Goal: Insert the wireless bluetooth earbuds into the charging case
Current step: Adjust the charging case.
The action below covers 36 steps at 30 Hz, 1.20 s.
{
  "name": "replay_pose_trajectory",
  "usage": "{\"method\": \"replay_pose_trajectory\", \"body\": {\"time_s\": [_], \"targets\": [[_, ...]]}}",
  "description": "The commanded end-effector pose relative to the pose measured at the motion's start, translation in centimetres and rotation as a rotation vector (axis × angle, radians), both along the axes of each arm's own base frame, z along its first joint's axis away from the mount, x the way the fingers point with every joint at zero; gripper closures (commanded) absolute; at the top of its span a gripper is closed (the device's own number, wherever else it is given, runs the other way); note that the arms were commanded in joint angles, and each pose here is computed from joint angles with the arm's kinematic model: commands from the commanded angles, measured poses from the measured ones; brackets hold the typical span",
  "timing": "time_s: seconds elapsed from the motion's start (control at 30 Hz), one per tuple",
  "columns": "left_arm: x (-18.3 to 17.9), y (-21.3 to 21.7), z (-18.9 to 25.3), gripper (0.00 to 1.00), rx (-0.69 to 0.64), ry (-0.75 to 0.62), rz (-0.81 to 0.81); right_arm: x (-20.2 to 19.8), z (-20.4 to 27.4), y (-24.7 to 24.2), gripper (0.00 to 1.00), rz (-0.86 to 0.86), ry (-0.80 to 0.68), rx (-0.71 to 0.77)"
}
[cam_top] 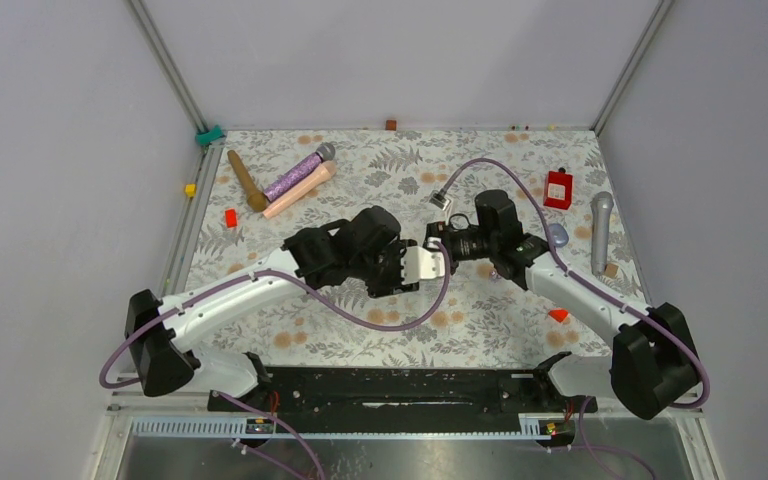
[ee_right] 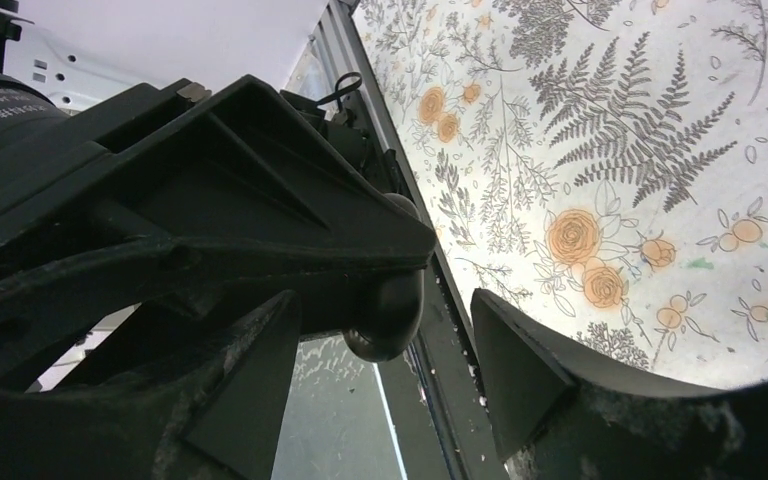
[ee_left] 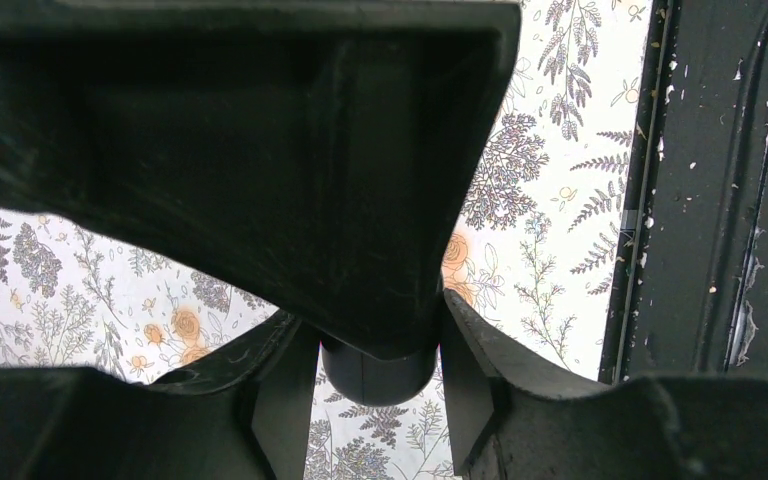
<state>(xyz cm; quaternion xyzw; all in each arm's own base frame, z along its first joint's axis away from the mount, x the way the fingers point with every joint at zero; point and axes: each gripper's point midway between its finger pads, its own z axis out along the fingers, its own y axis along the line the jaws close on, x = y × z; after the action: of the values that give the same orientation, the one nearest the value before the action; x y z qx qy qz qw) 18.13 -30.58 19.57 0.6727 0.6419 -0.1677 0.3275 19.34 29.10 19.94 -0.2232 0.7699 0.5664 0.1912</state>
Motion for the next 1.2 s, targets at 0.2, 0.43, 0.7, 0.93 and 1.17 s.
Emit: {"method": "replay_pose_trajectory", "body": {"time_s": [0.2,0.43,0.7,0.93,1.17], "targets": [[0.4,-1.4,2.6,0.95,-0.074,-0.029,0.000,-0.6,0.7,1.0,0.53,0.043,-0.026,0.045],[0.4,-1.2,2.5,0.78,-0.071,-0.033,0.007,-0.8,1.2,0.7,0.81,0.047,-0.073,0.044],[1.1,0.1,4.3,0.01,-0.116,-0.095,0.056,-1.1,1.8,-0.4,0.87,0.066,-0.189,-0.011],[3.1,4.2,10.0,0.01,-0.335,-0.073,0.166,-0.7,4.5,-2.3,0.91,0.061,-0.393,-0.049],[2.9,6.8,13.9,0.01,-0.475,-0.075,0.174,-0.5,10.0,-4.8,0.92,-0.006,-0.715,-0.106]]}}
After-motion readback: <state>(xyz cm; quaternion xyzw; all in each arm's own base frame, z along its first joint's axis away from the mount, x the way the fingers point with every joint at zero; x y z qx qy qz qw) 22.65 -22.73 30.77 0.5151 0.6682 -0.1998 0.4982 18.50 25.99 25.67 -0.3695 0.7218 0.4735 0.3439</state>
